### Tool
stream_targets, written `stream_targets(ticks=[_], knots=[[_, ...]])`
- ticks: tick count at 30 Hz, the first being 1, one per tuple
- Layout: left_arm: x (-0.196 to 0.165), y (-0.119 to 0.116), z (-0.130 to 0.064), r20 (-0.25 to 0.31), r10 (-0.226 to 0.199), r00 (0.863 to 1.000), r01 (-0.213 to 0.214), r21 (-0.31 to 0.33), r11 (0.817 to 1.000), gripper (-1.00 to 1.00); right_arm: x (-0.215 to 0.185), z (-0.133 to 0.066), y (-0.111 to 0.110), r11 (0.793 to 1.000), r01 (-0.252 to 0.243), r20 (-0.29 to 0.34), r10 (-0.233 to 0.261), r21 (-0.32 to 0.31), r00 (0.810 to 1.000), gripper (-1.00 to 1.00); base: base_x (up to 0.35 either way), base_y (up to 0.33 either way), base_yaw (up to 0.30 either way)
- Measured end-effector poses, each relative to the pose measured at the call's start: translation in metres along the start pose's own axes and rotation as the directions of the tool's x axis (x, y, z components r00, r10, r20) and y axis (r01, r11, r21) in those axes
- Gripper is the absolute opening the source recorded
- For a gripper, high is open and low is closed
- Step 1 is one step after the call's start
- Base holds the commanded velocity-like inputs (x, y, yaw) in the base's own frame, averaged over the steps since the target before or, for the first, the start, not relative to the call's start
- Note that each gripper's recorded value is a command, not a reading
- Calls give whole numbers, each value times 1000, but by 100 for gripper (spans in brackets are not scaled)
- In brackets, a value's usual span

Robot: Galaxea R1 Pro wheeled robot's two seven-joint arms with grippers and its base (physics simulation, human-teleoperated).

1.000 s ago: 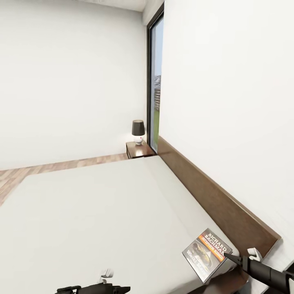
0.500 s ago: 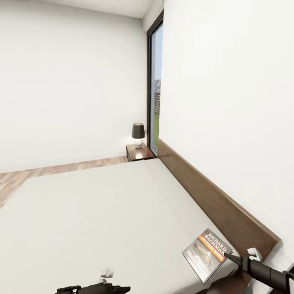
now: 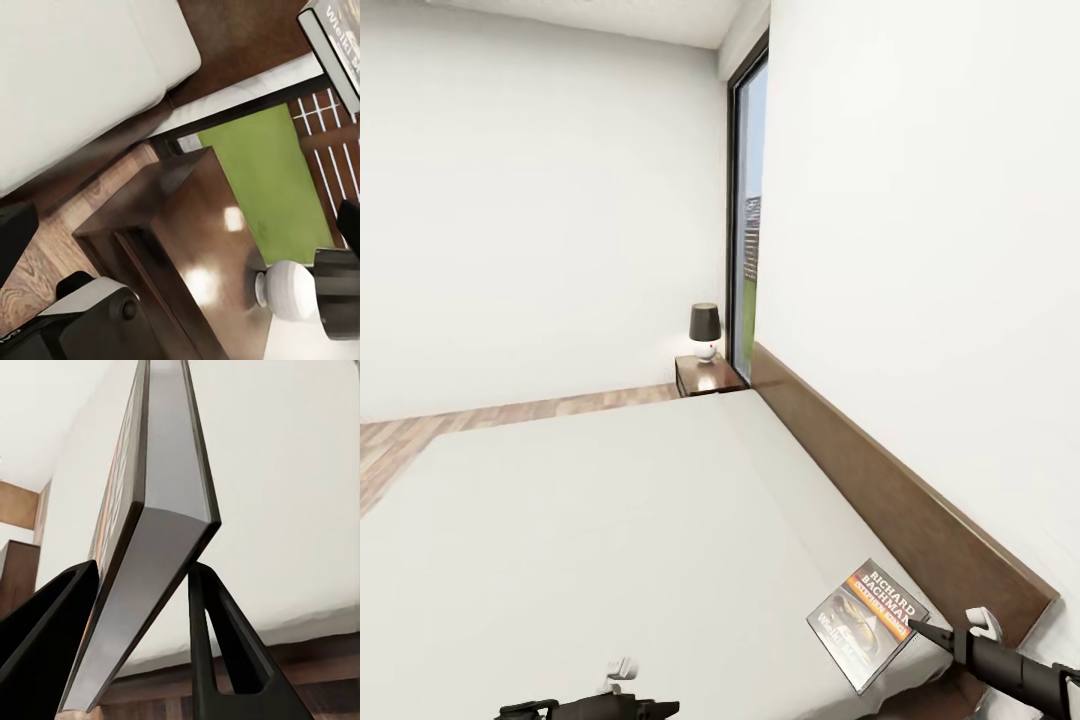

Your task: In the bedroom, move the book from the bed onto either nightstand, and place the two sandals side by side next to the bed.

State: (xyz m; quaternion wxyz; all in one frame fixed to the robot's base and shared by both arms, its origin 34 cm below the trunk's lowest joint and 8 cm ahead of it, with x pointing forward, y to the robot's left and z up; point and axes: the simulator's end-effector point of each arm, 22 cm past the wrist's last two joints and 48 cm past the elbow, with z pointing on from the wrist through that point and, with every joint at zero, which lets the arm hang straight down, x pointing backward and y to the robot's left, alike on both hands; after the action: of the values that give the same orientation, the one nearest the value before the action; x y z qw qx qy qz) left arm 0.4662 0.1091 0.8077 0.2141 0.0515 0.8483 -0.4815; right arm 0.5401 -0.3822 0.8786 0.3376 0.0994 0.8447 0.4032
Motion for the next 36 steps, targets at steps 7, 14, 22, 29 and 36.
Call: stream_targets(ticks=[7, 14, 22, 29, 36], knots=[[0, 0, 0, 2, -2, 1000, 2, -1, 1000, 100, 0, 0, -1, 1000, 2, -2, -2, 4, 1000, -100, 0, 0, 283], [-2, 1, -1, 9, 11, 1000, -11, -4, 1000, 100, 1, 0, -1, 1000, 3, -3, -3, 5, 1000, -100, 0, 0, 294], [2, 4, -1, 14, 16, 1000, -16, -8, 1000, 100, 1, 0, -1, 1000, 4, -5, -4, 6, 1000, -100, -92, 0, 295], [4, 4, -1, 13, 12, 1000, -12, -9, 1000, 100, 1, 0, -1, 1000, 4, -5, -4, 6, 1000, -100, -58, 0, 295], [4, 4, -1, 13, 12, 1000, -12, -9, 1000, 100, 1, 0, -1, 1000, 4, -5, -4, 6, 1000, -100, -2, 0, 295]])
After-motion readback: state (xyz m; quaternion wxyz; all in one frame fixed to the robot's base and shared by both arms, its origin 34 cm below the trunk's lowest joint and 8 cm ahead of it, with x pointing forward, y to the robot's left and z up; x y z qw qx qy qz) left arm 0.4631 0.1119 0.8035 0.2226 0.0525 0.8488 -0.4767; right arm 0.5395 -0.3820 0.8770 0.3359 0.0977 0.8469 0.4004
